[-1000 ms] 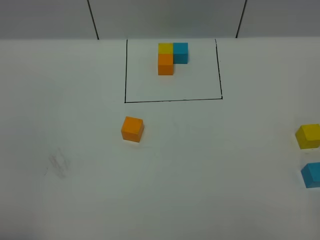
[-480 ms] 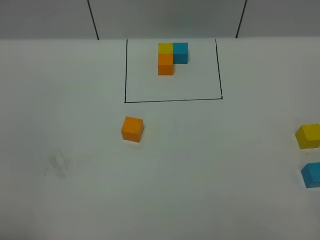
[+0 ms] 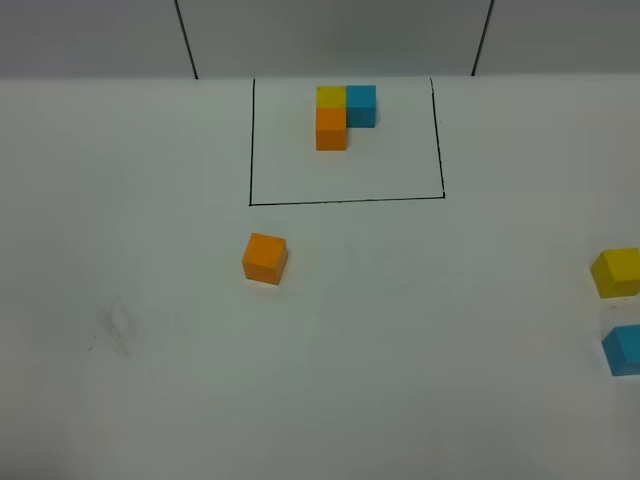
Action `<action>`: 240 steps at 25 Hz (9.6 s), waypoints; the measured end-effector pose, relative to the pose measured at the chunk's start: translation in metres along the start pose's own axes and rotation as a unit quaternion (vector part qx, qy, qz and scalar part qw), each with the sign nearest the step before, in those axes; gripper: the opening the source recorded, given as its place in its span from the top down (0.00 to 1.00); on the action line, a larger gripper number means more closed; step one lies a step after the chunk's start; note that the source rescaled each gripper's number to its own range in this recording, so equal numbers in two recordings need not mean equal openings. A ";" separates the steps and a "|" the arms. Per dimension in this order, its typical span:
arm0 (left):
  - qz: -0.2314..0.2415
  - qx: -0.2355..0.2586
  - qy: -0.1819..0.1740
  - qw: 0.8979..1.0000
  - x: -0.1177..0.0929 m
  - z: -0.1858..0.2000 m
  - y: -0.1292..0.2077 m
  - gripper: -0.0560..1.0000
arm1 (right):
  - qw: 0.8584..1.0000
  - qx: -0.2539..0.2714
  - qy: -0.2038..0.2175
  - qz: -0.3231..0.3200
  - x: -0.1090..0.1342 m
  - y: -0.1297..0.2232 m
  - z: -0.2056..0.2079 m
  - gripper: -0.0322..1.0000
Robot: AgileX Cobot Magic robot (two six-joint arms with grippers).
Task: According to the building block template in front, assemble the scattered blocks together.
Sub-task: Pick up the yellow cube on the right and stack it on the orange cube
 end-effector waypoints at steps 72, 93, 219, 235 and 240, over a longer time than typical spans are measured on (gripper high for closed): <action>0.001 0.000 0.000 1.000 0.000 0.000 0.000 0.95 | 0.958 0.268 -0.082 -0.061 -0.005 -0.038 -0.186 0.18; 0.001 0.000 0.000 1.000 0.000 0.000 0.000 0.95 | 0.937 0.333 -0.093 -0.056 0.008 -0.001 -0.274 0.18; -0.002 -0.001 0.001 1.000 0.000 0.000 0.000 0.94 | 0.927 0.290 -0.181 -0.158 0.334 -0.152 -0.357 0.52; -0.002 -0.001 0.001 1.000 0.000 0.000 0.000 0.94 | 0.925 0.311 -0.172 -0.134 0.332 -0.143 -0.352 0.52; -0.002 -0.001 0.001 1.000 0.000 0.000 0.000 0.94 | 0.924 0.317 -0.169 -0.132 0.330 -0.141 -0.351 0.52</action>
Point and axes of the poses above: a point on each arm's last joint axis where the gripper is mounted, z pointing back along that axis away from the gripper, x along the wrist's bending axis when the last joint is at zero, y = z × x, the point moved 8 cm from there along -z, pointing out along that axis toward the gripper, and after that the axes turned 5 degrees about z, right-handed, at the moved point
